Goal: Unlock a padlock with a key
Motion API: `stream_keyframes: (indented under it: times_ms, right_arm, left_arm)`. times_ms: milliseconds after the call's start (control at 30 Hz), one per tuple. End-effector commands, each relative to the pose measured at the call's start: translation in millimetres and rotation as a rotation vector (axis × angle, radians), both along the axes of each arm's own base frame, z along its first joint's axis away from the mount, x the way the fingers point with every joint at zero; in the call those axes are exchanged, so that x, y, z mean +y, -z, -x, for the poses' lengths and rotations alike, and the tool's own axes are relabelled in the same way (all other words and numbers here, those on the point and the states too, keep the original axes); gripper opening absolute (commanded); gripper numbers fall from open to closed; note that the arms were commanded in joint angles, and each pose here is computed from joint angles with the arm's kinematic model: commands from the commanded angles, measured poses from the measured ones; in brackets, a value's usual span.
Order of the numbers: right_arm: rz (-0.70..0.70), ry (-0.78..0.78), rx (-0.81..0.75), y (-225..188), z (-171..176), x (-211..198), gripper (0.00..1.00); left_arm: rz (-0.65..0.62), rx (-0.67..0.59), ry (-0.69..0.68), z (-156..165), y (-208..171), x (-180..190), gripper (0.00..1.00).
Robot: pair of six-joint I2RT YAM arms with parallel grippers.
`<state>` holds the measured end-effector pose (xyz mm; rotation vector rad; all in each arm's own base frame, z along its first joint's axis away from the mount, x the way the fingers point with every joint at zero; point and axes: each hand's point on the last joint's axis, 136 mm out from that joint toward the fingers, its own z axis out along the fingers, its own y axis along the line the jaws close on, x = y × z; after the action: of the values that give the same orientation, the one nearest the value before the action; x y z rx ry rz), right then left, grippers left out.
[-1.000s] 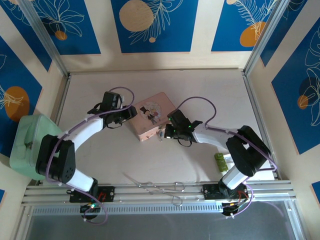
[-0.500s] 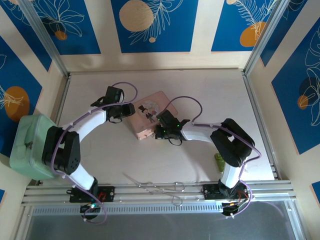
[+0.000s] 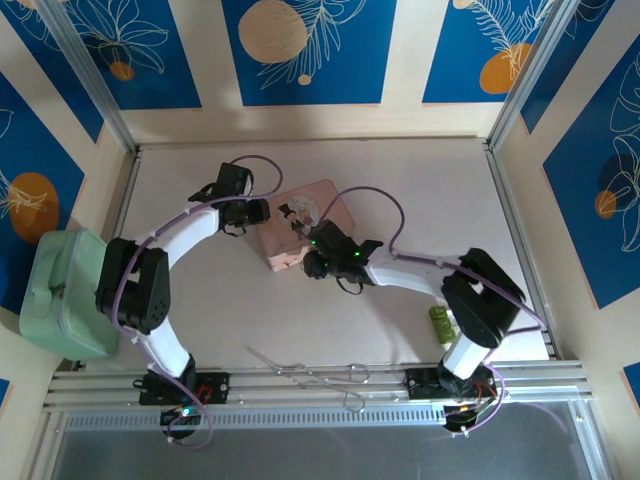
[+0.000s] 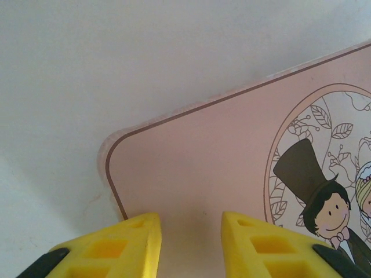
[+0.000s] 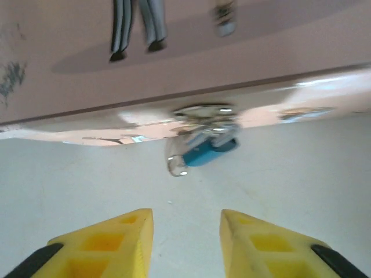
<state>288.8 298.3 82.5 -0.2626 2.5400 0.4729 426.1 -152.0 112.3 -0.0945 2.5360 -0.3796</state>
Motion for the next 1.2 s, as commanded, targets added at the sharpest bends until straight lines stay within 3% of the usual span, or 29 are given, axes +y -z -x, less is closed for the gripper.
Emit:
stream_keyframes:
  times_ms: [0,167,233,333,400,467,633,767,867,1167]
  right_arm:
    - [0.036,0.037,-0.040,-11.4,-0.5,-29.8,0.41]
    - [-0.021,0.082,-0.059,-27.1,-2.6,-51.4,0.42]
    - [-0.044,0.102,-0.051,-30.9,-5.6,-60.7,0.42]
    - [-0.096,0.132,-0.059,-50.7,-18.8,-74.6,0.47]
    - [-0.144,0.141,-0.064,-68.6,-33.7,-82.0,0.55]
    - [-0.176,0.141,-0.024,-76.4,-49.5,-86.9,0.55]
    - [-0.162,0.135,0.050,-70.7,-81.9,-89.1,0.53]
    - [-0.153,0.143,0.107,-55.9,-97.5,-84.8,0.52]
    - [-0.129,0.173,0.144,-42.6,-105.6,-85.7,0.49]
    - [-0.153,0.188,0.193,-27.6,-103.1,-77.2,0.44]
  left_arm:
    - [-0.028,-0.026,0.034,-14.0,0.5,-0.3,0.34]
    - [0.020,-0.082,0.062,-25.0,-20.5,-11.3,0.41]
    - [0.029,-0.107,0.034,-23.0,-34.7,-7.8,0.50]
    - [0.068,-0.132,-0.003,-7.3,-53.9,-4.2,0.63]
    - [0.095,-0.126,-0.032,10.8,-58.2,0.7,0.69]
    - [0.138,-0.097,-0.056,30.0,-52.5,2.4,0.74]
    - [0.245,-0.003,-0.056,69.6,-28.2,-8.8,0.77]
    - [0.253,0.044,-0.039,86.6,-17.0,-16.4,0.79]
    - [0.252,0.042,-0.026,90.0,-16.5,-20.4,0.89]
    - [0.215,0.055,-0.053,81.5,-11.6,-18.1,0.85]
